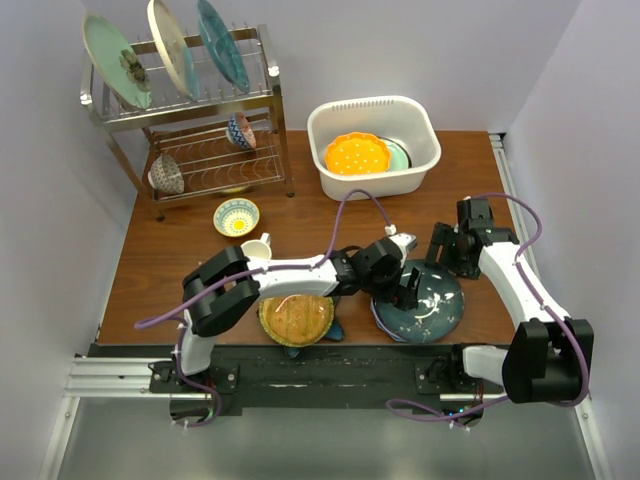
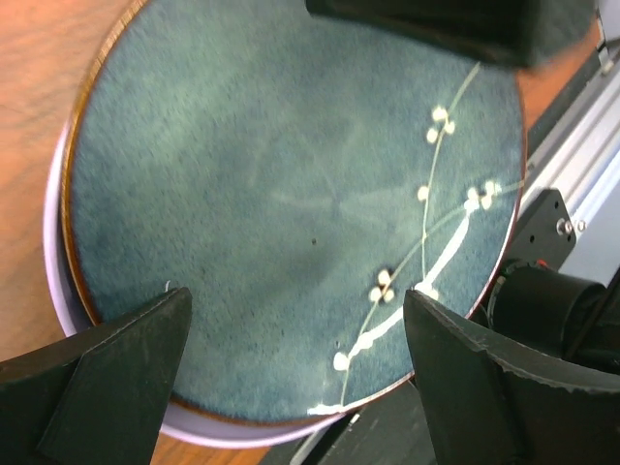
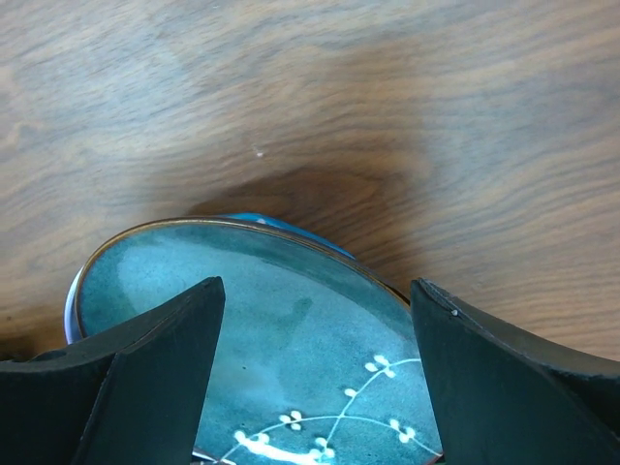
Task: Place the plates into the plastic bin on the countertop
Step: Pick up the plate from the corner of the board.
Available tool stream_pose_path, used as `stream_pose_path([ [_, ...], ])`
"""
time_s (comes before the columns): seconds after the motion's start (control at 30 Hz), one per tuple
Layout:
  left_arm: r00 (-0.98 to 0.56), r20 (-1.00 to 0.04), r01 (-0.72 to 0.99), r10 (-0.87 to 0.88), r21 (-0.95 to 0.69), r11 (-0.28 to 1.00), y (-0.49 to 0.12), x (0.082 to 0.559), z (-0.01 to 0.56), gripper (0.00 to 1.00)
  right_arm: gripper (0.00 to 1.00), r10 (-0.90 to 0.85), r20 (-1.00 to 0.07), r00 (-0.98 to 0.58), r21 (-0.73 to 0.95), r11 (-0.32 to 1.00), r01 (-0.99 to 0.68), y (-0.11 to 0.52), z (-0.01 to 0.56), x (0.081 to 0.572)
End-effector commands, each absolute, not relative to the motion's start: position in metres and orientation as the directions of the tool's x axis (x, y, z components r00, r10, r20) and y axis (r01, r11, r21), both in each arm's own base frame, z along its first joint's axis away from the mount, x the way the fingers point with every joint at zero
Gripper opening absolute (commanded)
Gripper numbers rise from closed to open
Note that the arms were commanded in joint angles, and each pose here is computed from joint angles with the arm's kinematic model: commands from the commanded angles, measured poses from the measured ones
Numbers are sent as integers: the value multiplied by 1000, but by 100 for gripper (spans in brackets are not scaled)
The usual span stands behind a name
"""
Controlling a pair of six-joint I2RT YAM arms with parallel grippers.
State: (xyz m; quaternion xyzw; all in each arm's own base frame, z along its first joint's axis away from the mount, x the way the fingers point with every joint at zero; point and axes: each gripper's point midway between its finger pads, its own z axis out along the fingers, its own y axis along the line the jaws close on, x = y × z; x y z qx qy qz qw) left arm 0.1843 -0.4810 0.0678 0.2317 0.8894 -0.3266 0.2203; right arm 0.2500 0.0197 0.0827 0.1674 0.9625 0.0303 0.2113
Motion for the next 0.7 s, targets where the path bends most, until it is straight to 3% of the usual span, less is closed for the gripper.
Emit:
stream_pose_path([
  [0.0,-869,-393,417,302,-249,874,-392,202,-10,97,80,303,-340,-890,331,925,188,63,88,251],
  [0.27,-898,-359,348,256,-220,912,-355,211,-24,97,79,269,-298,-916,435,893,121,85,85,244],
  [0.67,-899,-355,347,258,-215,913,-353,212,-25,97,72,282,-259,-924,410,898,160,81,77,240],
])
